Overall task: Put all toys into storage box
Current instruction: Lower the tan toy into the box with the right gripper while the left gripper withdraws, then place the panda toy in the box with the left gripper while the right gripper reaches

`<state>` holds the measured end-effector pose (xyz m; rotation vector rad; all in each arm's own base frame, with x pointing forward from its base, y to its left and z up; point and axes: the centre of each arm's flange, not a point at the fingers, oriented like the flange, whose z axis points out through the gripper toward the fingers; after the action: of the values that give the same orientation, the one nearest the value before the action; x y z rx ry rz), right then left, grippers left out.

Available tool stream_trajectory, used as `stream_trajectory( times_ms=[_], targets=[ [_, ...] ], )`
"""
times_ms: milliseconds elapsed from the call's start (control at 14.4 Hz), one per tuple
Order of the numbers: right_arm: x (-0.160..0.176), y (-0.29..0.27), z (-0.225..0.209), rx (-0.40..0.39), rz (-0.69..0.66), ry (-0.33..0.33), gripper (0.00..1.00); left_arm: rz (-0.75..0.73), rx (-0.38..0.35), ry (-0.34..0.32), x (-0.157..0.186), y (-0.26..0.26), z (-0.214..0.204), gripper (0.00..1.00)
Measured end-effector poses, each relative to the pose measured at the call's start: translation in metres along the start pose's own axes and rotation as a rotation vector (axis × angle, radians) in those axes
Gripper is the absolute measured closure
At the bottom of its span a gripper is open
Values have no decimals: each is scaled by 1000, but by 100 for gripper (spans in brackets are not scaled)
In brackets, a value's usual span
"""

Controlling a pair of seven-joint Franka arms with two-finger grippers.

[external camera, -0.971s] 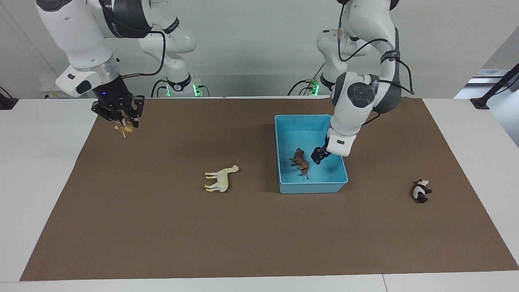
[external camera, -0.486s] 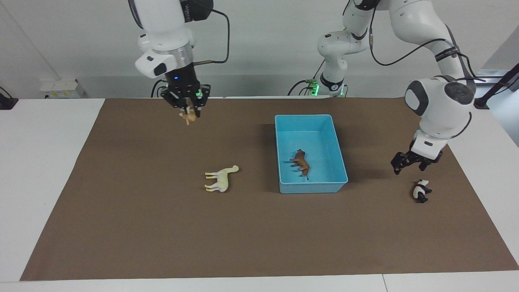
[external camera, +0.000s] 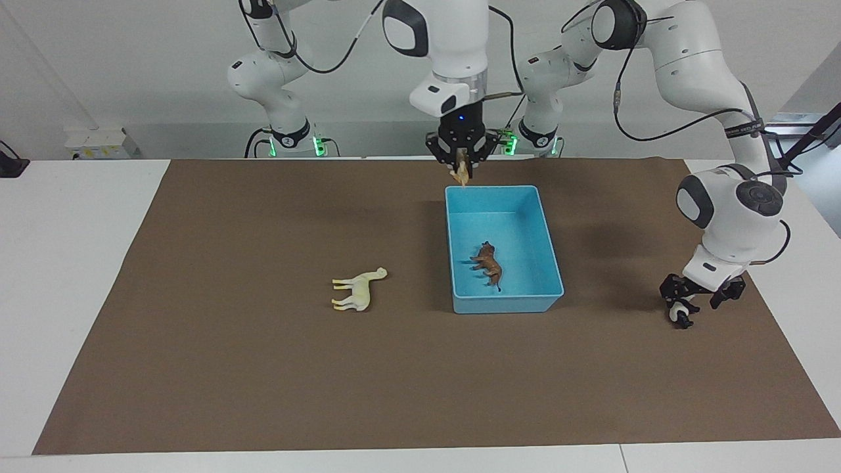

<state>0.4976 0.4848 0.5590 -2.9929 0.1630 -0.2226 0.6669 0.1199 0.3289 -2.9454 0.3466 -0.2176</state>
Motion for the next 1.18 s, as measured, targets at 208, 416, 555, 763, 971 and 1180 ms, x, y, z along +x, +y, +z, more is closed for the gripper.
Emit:
stream_trajectory(
  times_ms=[208, 416, 555, 763, 971, 1180],
  targets=[
    [21, -20, 32, 39, 5, 40, 74, 20, 6, 14, 2, 1, 4, 0],
    [10, -42, 58, 50, -28, 48, 74, 40, -1, 5, -3, 3, 16, 0],
    [1, -51, 63, 48, -45, 47, 68, 46, -9, -8, -9, 7, 27, 0],
    [3, -47, 58, 32, -40, 38, 37, 48, -14, -15, -14, 9, 33, 0],
    [16, -29, 44, -11, -11, 25, 9, 17, -13, -13, -13, 10, 32, 32],
    [55, 27, 7, -80, 32, 11, 0, -55, -12, -23, -8, 10, 25, 48]
  ],
)
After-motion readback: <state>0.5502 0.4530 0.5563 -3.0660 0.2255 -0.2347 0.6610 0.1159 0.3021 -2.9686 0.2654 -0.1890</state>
